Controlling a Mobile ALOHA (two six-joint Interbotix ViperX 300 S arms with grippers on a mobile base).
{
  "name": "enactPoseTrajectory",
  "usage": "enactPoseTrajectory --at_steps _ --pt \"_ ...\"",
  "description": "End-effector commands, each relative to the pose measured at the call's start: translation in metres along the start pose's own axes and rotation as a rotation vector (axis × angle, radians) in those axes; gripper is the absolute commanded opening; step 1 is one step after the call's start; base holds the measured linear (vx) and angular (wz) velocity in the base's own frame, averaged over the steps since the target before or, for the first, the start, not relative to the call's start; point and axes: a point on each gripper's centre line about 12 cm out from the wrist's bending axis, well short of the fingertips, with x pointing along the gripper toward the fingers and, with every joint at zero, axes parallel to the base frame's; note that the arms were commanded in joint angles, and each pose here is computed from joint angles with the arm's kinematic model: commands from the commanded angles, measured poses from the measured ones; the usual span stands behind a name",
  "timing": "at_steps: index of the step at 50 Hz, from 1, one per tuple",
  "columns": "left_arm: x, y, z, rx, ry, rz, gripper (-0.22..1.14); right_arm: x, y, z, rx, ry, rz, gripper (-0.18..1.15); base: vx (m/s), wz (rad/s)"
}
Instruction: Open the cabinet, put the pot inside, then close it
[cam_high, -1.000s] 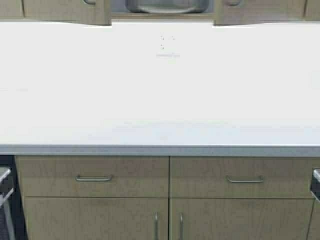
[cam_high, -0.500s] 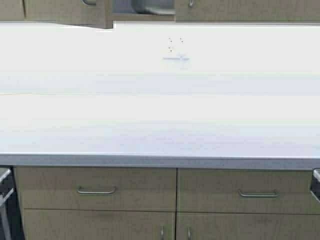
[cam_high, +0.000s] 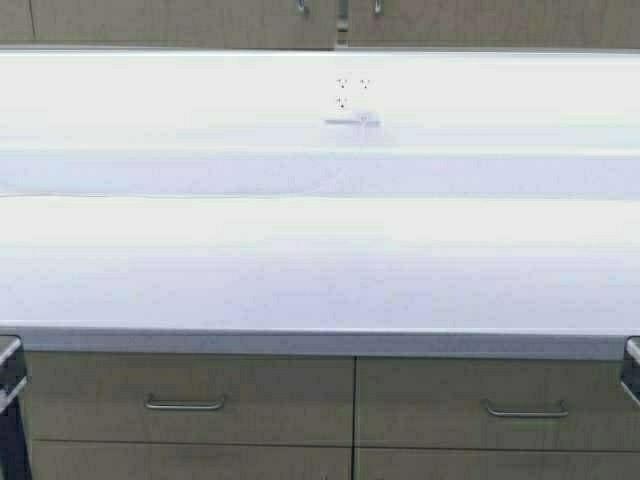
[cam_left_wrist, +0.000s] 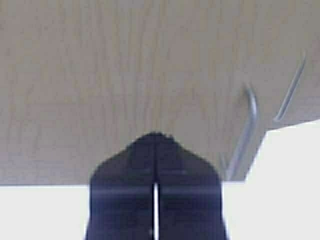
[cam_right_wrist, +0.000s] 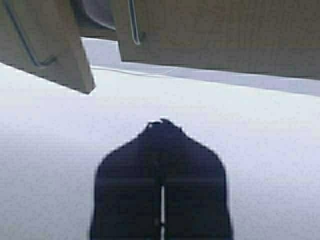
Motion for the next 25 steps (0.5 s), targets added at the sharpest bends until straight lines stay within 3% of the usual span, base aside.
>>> enactPoseTrajectory --at_steps 1,13,25 --pt "-0.033 0.001 -0.01 -0.002 -0.01 0.005 0.03 -0.008 0.006 0.003 -0.001 -0.019 0.021 0.06 0.07 -0.02" --pt "-0.072 0.003 -0.026 0.001 -0.039 0.014 0.03 -0.01 0.01 -0.001 -0.003 -0.013 0.037 0.06 0.06 -0.03" --pt "-0.079 0.003 -0.032 -0.009 -0.033 0.013 0.03 -0.013 0.01 0.0 -0.007 -0.018 0.036 0.06 0.02 -0.01"
